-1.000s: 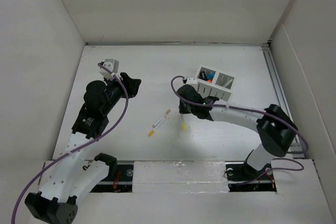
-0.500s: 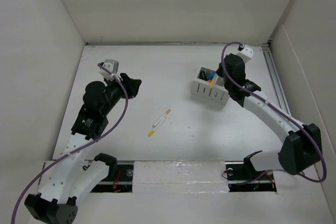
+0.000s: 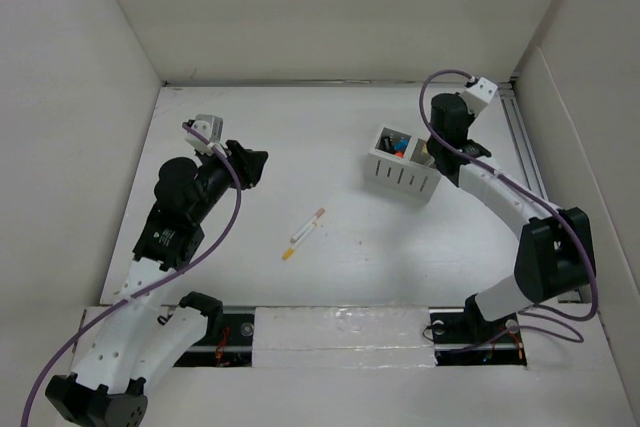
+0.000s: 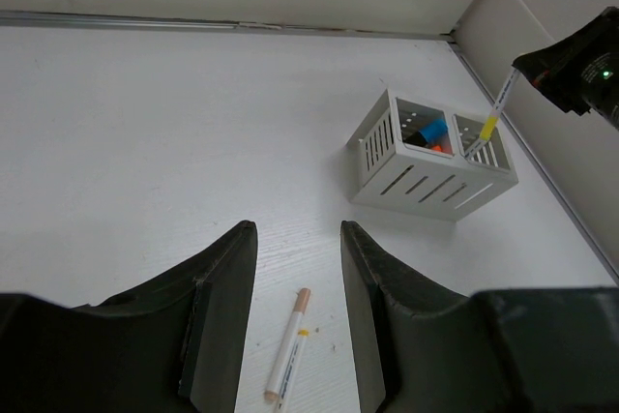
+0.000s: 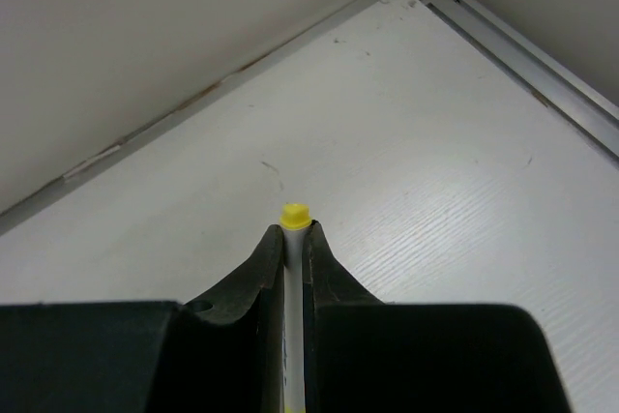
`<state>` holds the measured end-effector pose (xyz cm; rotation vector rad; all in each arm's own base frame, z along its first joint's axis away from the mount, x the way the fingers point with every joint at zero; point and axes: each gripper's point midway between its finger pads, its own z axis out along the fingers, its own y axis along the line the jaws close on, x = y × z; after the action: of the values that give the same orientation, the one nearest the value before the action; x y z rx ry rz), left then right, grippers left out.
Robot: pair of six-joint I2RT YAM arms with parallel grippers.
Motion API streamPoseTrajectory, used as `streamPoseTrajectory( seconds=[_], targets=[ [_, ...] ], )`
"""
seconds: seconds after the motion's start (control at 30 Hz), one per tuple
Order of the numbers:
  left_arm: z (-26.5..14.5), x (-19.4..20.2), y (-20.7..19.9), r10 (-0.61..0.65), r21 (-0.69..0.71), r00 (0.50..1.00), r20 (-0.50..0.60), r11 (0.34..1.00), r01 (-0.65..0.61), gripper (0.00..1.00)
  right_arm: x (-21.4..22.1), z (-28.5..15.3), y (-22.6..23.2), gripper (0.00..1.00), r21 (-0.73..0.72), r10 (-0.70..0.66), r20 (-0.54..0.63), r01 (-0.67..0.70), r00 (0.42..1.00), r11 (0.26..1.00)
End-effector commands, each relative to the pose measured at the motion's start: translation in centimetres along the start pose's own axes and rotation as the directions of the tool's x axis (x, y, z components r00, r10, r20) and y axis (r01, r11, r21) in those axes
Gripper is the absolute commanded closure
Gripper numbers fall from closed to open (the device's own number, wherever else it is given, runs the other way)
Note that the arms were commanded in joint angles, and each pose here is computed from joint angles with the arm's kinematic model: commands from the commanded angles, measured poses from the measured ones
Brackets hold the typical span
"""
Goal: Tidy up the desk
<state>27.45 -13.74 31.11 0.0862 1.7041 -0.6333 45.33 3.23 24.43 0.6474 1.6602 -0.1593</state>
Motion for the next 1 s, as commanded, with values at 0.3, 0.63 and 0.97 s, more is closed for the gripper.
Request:
streamPoseTrajectory(
  seconds=[0.3,0.63,0.97],
  targets=[
    [0.4,-1.4,-0.6,0.001,0.022,0.999,0.038,1.0,-0.002,0.64,0.5,0.8,-0.2,0.99,0.061,0.007,0.057,-0.01,0.998,0.998],
    [0.7,-0.8,-0.8,-0.002,0.035,1.0,0.018,0.999,0.001,0.64,4.2,-1.0,-0.2,0.92,0.08,0.0,0.032,-0.003,0.999,0.997],
    [0.9,-0.9,-0.6,-0.003,0.024,1.0,0.016,1.0,0.003,0.64,1.0,-4.5,2.2,0.58,-0.073,0.102,0.032,-0.099,0.994,0.992]
  ],
)
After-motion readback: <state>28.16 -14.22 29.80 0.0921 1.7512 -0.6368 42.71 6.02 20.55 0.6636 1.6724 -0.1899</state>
